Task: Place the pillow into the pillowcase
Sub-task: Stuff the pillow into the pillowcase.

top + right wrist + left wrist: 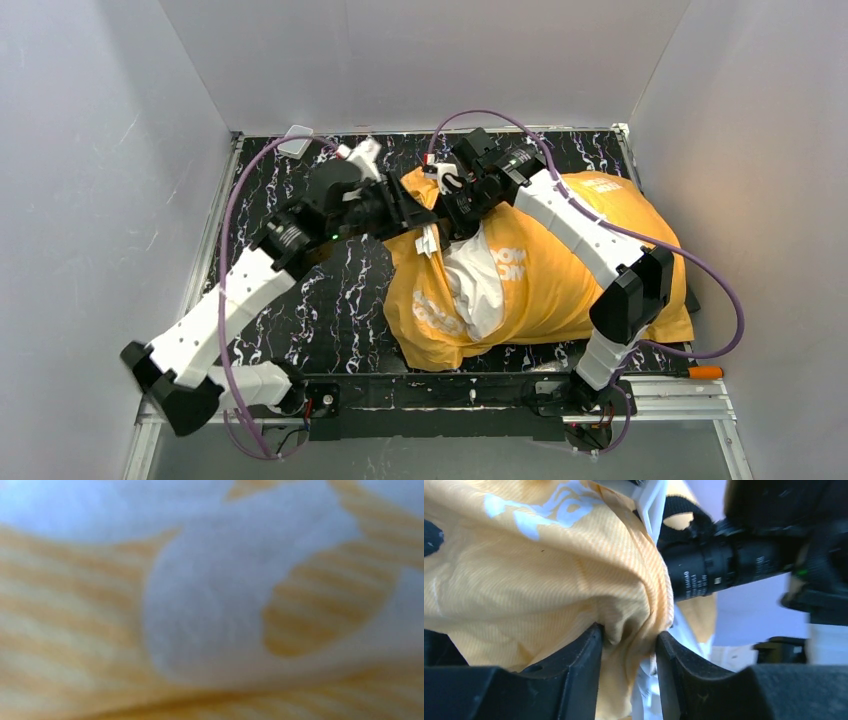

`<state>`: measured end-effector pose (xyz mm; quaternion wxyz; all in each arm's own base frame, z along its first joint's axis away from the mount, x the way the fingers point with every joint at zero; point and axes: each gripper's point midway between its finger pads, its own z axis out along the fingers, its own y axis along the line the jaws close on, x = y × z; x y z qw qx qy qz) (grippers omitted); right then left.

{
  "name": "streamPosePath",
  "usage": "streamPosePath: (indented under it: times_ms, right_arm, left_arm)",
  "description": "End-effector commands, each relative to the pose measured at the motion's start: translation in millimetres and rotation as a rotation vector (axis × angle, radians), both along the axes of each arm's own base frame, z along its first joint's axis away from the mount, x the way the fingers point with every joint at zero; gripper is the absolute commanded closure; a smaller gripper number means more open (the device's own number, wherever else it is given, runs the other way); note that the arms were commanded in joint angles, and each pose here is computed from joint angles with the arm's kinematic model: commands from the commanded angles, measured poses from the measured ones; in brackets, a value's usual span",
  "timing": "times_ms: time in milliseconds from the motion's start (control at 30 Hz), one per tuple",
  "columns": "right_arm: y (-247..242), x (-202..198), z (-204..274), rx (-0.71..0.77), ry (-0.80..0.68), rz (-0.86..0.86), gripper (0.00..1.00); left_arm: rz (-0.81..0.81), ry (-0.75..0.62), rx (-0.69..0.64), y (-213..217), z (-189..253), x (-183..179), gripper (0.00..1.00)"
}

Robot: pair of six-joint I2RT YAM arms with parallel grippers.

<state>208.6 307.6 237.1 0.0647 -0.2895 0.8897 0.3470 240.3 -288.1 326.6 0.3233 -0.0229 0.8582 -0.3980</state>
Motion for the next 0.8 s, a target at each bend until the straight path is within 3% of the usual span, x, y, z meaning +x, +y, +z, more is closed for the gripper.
streamPosePath:
  times_ms: [0,333,500,767]
  right_arm:
    - [-55,-6,-16,-0.172,0.001,-0.067,0.08]
    - [-60,-6,-18,-0.191,-0.015,-0.063,0.07]
    - [-57,-3,-8,-0.17,-0.034,-0.088,0.06]
    - [-54,-1,-7,-0.169,-0.023,-0.098,0.05]
  left_arm:
    - [0.115,-0.184,-0.507,37,111,4,1.0]
    - [0.185,-0.223,-0.541,65,119,4,1.0]
    - [0.16,-0.153,-0.399,65,97,1,1.0]
    - [-0.081,0.069,-0.213,26,40,-31,0.42]
